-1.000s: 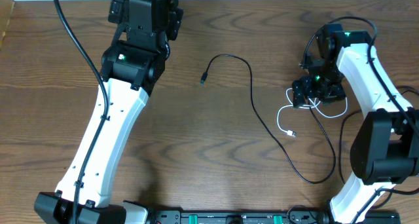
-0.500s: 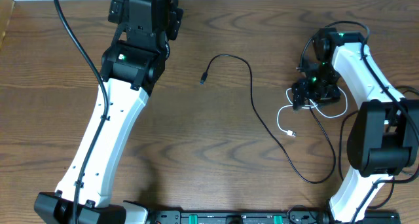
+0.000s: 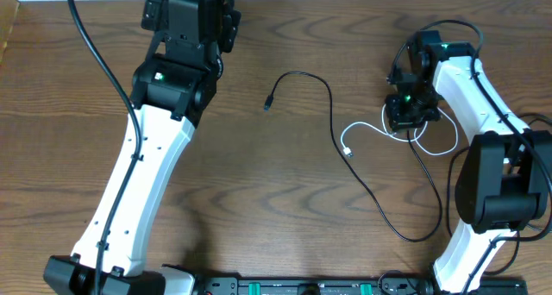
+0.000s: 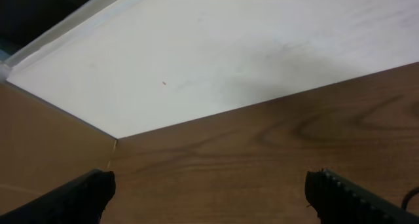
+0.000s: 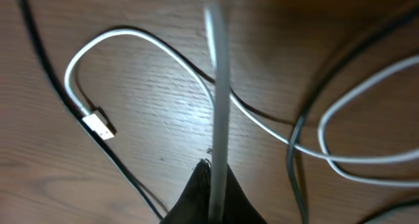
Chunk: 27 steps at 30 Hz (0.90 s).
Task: Untangle cables
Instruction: 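Grasp the white cable with the right gripper, then carry the white cable off to the right edge with the right gripper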
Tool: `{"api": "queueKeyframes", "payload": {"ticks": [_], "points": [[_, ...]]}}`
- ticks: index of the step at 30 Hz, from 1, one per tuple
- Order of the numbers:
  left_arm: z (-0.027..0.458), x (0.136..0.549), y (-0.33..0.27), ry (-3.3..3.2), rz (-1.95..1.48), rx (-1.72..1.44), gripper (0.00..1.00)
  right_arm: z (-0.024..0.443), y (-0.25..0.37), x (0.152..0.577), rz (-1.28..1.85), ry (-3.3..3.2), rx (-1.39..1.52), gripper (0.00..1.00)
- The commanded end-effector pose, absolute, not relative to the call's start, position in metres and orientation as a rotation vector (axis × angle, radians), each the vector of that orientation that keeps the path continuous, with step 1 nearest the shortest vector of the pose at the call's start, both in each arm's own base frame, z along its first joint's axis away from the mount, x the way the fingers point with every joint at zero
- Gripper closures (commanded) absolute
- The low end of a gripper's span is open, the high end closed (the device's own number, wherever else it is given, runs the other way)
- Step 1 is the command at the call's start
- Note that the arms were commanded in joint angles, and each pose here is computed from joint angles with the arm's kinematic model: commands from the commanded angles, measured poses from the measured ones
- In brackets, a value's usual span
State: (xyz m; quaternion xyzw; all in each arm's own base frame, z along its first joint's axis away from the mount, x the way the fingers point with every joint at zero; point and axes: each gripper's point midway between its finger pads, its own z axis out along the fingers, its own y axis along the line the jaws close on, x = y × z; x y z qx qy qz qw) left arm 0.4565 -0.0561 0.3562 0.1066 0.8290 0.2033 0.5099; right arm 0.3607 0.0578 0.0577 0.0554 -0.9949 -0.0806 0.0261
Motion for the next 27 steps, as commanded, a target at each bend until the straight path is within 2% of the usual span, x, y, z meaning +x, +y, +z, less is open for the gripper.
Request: {"api": "queueKeyframes", "payload": {"ticks": [1,8,15,21,27], "points": [[0.372,0.45,-0.054,1.967,0.47,0.223,0.02,0.086,0.07,0.377,-0.334,-3.184,0.154,0.99],[0.371,0.449,-0.054,1.97,0.471,0.224,0.02,0.168,0.067,0.402,-0.347,-3.453,0.137,0.99],[0.369,0.449,-0.057,1.976,0.42,0.189,0.02,0.266,0.022,0.398,-0.027,-3.705,-0.044,0.99],[0.365,0.449,-0.067,1.989,0.364,0.232,0.02,0.324,-0.056,0.364,0.436,-3.683,-0.452,0.99],[0.365,0.449,-0.067,1.99,0.364,0.233,0.02,0.337,-0.117,0.315,0.717,-3.467,-0.873,0.99]]}}
